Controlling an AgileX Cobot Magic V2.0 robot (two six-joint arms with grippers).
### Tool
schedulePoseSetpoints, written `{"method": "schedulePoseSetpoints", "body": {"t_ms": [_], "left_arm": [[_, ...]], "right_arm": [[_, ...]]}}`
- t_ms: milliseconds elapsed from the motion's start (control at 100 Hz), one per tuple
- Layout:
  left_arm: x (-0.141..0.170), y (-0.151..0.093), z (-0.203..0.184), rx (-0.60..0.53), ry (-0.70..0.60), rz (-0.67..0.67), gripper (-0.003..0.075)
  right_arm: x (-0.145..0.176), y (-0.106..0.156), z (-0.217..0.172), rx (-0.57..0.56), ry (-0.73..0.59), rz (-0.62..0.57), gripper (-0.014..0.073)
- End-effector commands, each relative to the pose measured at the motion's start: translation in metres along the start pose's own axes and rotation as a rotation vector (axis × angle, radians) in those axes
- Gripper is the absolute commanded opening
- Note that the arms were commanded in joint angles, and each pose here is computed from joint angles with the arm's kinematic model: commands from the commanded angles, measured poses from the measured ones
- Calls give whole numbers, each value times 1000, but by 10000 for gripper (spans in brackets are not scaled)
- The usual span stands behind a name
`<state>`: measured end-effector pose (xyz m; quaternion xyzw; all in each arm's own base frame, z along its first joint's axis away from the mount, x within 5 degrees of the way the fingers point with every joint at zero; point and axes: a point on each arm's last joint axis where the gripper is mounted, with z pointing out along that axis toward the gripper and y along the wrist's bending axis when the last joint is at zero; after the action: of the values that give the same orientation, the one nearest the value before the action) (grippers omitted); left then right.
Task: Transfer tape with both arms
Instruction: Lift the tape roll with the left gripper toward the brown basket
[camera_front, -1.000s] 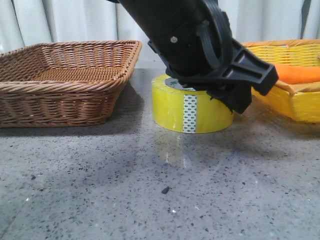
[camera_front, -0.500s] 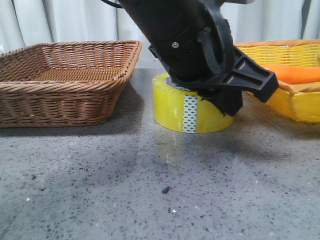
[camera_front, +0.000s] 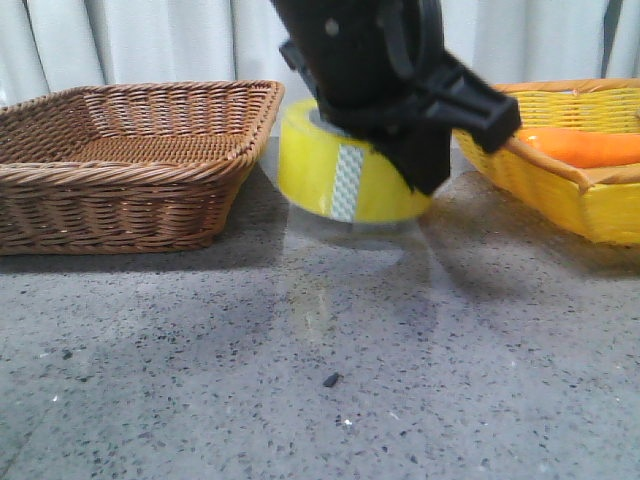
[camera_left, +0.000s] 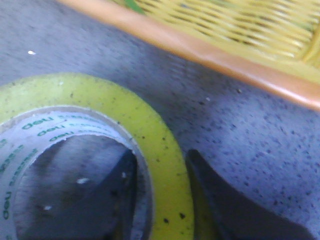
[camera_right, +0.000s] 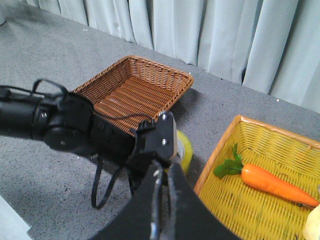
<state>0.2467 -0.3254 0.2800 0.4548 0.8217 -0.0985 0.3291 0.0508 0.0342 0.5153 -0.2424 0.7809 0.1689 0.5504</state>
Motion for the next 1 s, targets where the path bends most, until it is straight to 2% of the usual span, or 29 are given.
{"method": "schedulePoseSetpoints", "body": {"t_ms": [0, 200, 360, 480, 680, 830, 990], "left_arm": [[-32, 16, -52, -42, -193, -11, -21], [-40, 39, -97, -105, -289, -34, -21], [-31, 69, -130, -175, -289, -95, -21], [-19, 88, -140, -221, -241, -142, -21], [14, 109, -117, -258, -122, -195, -20], [44, 110, -88, -244, -70, -222, -21], [64, 109, -69, -210, -83, -277, -20]], "right_arm": [[-9, -1, -5, 14, -83, -13, -74], [-9, -1, -5, 14, -79, -13, -74], [-9, -1, -5, 14, -78, -13, -74], [-9, -1, -5, 14, -78, -13, -74], [-9, -1, -5, 14, -78, -13, -74], [-9, -1, -5, 14, -78, -13, -74], [-9, -1, -5, 14, -78, -13, -74]]}}
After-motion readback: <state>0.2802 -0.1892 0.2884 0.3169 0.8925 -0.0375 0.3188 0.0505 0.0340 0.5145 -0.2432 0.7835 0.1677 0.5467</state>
